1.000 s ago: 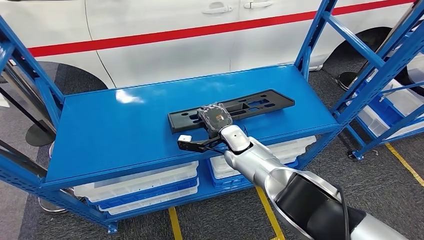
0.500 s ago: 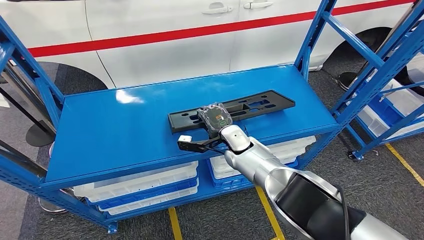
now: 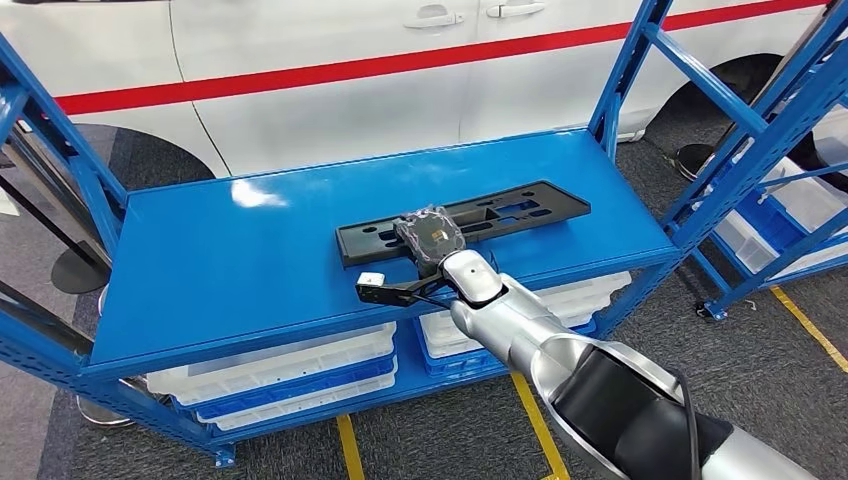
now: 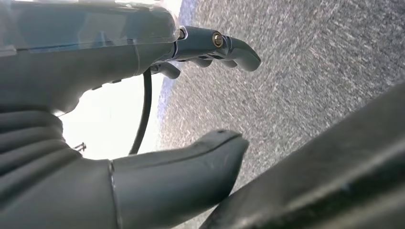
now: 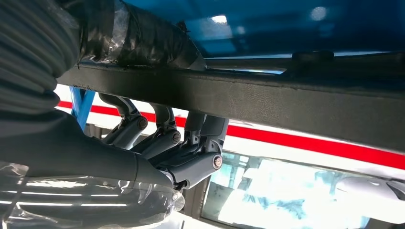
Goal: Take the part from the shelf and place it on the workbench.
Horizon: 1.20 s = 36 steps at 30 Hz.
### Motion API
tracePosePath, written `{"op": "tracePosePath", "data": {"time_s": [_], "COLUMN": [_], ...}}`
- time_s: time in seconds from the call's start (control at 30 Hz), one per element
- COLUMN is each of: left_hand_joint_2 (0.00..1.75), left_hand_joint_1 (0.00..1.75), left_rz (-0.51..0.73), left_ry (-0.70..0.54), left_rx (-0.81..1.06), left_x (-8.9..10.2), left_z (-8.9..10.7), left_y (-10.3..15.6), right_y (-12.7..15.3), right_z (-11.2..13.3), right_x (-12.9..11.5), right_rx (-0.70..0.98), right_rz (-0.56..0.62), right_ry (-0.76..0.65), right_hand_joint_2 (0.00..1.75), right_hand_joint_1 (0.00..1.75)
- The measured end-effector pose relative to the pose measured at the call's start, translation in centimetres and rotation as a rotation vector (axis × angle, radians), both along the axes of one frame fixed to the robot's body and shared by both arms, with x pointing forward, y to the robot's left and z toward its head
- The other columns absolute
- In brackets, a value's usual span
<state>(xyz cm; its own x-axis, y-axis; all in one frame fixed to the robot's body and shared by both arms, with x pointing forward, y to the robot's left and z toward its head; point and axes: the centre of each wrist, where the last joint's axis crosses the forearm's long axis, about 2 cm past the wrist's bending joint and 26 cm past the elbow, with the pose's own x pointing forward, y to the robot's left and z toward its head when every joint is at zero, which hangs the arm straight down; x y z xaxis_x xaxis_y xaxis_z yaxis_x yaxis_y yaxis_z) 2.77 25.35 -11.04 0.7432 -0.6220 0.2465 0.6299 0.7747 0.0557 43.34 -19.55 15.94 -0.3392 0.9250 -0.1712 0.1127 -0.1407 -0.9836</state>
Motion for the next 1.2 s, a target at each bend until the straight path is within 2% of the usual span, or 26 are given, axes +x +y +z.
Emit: {"op": "tracePosePath", "data": {"time_s": [0.2, 0.47, 0.83, 1.03, 1.2], "left_hand_joint_2": [1.75, 1.75, 1.75, 1.75, 1.75], "left_hand_joint_1": [0.00, 0.00, 0.00, 0.00, 0.00], "left_rz": [0.011, 0.012, 0.013, 0.019, 0.025], "left_ry": [-0.002, -0.023, -0.028, -0.021, -0.016], "left_rx": [-0.007, 0.019, 0.036, 0.046, 0.052], "left_x": [-0.2, -0.1, 0.0, -0.2, -0.3], "left_z": [0.0, -0.1, 0.0, -0.1, -0.1], "left_y": [0.2, 0.4, 0.3, 0.2, 0.1], "right_y": [-0.1, -0.8, -1.4, -1.4, -1.3], "right_z": [0.6, 5.5, 9.8, 9.9, 10.8], "right_x": [-0.1, 0.3, -1.0, -2.1, -2.7], "right_rx": [0.012, -0.027, 0.070, 0.068, 0.080], "right_rz": [0.034, 0.074, 0.016, 0.043, 0.076], "right_ry": [-0.271, -0.568, -0.798, -0.839, -0.884], "right_hand_joint_2": [1.75, 1.75, 1.75, 1.75, 1.75], "right_hand_joint_1": [1.75, 1.75, 1.75, 1.75, 1.75]}}
